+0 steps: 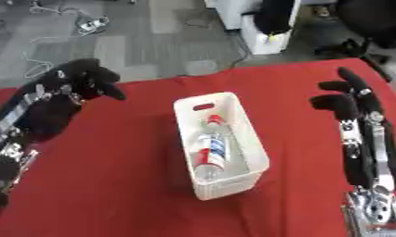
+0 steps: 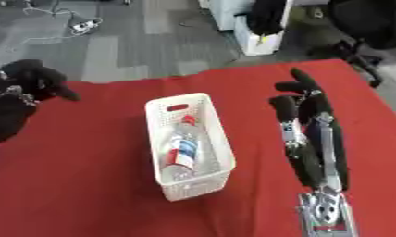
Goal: Pick up objects on the table and place them in the box.
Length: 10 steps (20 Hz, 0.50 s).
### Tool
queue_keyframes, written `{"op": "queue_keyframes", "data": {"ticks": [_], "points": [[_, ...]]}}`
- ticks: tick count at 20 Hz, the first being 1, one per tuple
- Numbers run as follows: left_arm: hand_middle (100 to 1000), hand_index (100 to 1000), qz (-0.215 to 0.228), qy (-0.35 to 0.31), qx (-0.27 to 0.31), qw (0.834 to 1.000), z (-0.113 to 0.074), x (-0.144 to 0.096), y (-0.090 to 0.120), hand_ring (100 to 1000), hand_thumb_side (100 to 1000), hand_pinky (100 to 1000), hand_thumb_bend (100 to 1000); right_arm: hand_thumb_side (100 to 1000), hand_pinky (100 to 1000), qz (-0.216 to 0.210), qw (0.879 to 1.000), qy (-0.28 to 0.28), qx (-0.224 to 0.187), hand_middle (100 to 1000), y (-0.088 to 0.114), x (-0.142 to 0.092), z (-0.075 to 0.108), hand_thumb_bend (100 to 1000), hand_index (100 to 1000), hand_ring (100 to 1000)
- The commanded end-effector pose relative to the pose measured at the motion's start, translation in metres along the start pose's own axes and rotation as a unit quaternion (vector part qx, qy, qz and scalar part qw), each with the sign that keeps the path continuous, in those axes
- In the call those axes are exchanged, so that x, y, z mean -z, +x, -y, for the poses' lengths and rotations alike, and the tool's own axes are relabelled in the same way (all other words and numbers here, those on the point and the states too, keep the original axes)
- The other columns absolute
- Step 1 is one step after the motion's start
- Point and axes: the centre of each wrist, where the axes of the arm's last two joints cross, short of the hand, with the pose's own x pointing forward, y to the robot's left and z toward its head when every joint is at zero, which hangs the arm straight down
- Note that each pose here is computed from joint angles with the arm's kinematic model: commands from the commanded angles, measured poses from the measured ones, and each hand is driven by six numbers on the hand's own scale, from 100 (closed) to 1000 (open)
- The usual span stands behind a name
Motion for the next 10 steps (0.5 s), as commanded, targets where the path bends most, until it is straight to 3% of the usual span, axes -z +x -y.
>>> {"op": "queue_keyframes", "data": {"ticks": [1,7,10], "points": [[811,984,0.078,-0.110,0.061,0.989,0.003,0.004,0.007,764,715,757,720,787,647,0.006,1.000,0.000,-0.002,684,0.004,0.001,0.001,533,904,612],[817,989,0.024,-0.109,0.059,0.992,0.033,-0.003,0.000,771,791,778,610,777,645,-0.002,1.000,-0.002,-0.013,683,0.004,0.001,0.002,535,909,610],[818,992,0.011,-0.099,0.047,0.994,0.049,-0.006,-0.004,775,810,785,605,777,644,-0.009,1.000,-0.005,-0.022,682,0.003,0.002,0.003,535,910,609]]}}
